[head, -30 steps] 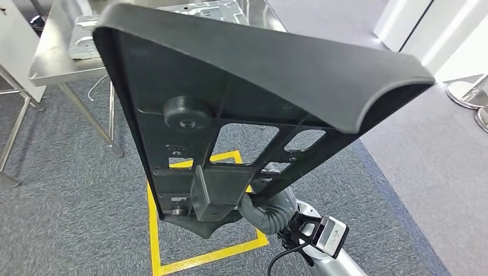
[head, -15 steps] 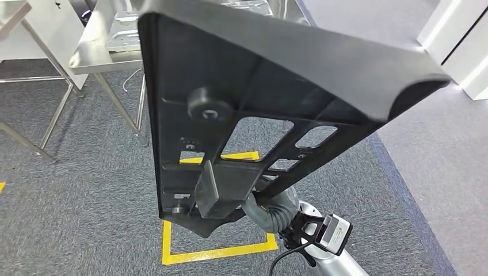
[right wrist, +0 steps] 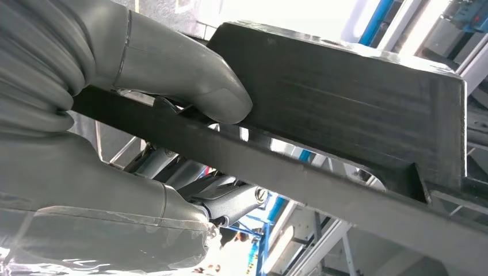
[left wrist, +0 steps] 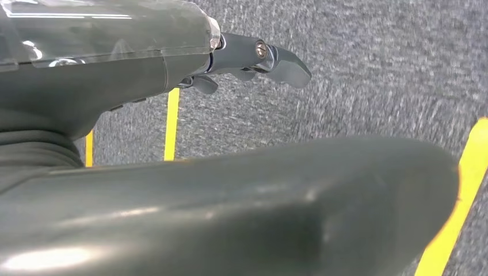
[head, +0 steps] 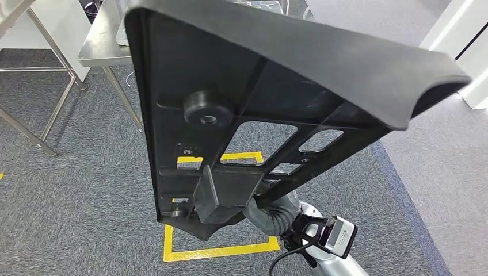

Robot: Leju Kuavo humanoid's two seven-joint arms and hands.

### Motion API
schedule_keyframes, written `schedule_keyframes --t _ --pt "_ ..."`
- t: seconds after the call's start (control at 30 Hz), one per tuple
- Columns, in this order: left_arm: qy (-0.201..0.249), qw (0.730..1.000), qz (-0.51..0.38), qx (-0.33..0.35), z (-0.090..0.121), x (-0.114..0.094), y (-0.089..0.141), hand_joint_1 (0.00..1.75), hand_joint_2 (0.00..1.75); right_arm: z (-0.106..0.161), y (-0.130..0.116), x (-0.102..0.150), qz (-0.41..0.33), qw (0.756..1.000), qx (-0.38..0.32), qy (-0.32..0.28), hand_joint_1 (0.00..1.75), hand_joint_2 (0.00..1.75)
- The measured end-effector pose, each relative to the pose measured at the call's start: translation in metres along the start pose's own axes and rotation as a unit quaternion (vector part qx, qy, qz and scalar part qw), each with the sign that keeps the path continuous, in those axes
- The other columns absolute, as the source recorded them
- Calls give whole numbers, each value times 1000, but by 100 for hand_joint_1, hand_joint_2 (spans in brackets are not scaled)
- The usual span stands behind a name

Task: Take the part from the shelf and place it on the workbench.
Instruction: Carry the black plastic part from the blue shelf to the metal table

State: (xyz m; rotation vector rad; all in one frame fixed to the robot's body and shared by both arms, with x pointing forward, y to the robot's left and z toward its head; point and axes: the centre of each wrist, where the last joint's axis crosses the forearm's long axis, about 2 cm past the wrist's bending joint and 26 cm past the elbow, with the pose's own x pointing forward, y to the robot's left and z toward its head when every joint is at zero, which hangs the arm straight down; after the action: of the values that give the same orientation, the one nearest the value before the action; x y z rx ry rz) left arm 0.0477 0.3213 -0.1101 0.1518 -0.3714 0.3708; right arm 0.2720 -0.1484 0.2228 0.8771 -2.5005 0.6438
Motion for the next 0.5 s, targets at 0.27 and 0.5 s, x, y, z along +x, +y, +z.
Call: schedule_keyframes --t 0.27,0.5 --pt "-4 1000 -5 -1 0 0 0 0 0 -1 0 0 -2 1000 5 -2 175 175" --pt "-6 1000 -15 -2 0 1 2 0 0 -3 1 0 -2 1000 2 -5 175 175"
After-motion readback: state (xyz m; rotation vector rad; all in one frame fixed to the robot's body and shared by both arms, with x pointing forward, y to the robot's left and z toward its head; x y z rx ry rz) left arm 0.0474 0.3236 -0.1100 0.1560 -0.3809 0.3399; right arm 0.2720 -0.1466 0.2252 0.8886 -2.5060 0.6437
